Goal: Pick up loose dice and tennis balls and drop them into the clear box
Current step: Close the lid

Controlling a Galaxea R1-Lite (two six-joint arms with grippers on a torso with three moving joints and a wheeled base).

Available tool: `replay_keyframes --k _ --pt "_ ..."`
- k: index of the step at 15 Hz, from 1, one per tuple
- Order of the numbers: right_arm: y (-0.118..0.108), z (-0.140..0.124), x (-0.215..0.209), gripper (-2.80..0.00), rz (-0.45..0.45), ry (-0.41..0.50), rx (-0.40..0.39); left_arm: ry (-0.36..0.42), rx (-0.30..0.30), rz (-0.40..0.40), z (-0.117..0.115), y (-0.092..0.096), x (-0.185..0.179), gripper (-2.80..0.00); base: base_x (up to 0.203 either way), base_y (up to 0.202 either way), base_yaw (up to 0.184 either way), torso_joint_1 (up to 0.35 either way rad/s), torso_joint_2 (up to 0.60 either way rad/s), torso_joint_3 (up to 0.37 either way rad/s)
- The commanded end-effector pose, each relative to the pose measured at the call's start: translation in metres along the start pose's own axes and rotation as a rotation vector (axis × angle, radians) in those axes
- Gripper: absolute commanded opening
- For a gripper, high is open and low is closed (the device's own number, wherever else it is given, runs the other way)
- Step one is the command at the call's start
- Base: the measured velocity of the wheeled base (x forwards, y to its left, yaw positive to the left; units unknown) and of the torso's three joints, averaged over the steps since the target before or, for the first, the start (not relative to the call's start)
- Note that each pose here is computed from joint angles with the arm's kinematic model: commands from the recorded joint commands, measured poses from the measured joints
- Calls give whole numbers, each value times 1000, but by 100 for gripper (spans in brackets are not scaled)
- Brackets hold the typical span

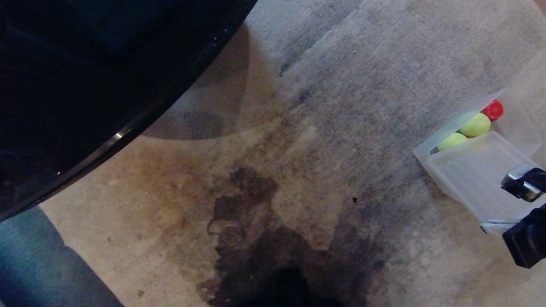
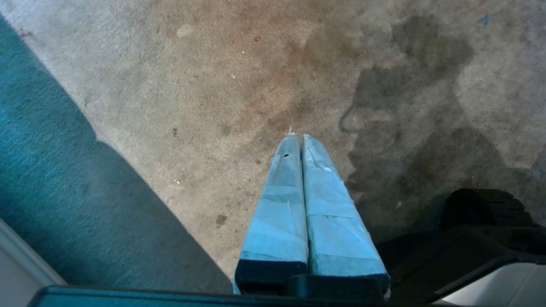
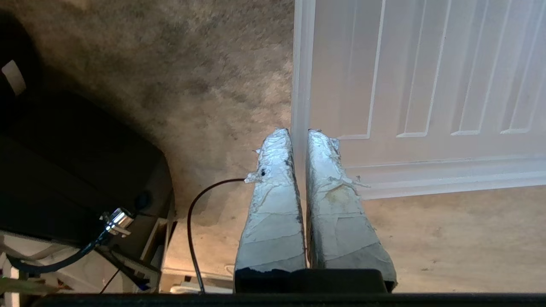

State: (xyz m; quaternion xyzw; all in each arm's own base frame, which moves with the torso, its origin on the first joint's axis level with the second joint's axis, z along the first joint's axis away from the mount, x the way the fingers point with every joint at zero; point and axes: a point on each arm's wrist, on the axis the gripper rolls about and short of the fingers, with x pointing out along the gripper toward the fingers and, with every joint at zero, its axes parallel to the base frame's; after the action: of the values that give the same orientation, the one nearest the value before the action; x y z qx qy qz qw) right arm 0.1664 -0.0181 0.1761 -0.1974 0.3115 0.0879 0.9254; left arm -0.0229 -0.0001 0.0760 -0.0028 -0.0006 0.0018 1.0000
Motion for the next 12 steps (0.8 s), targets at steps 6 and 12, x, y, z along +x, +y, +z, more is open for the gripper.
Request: replay_keyframes --k 6,12 --pt "-10 21 -34 -280 -208 -90 -28 0 -1 1 0 0 0 -280 0 0 0 0 0 0" --pt "-20 28 -5 -280 -227 -85 -33 0 -1 0 0 0 0 -280 0 0 0 0 0 0"
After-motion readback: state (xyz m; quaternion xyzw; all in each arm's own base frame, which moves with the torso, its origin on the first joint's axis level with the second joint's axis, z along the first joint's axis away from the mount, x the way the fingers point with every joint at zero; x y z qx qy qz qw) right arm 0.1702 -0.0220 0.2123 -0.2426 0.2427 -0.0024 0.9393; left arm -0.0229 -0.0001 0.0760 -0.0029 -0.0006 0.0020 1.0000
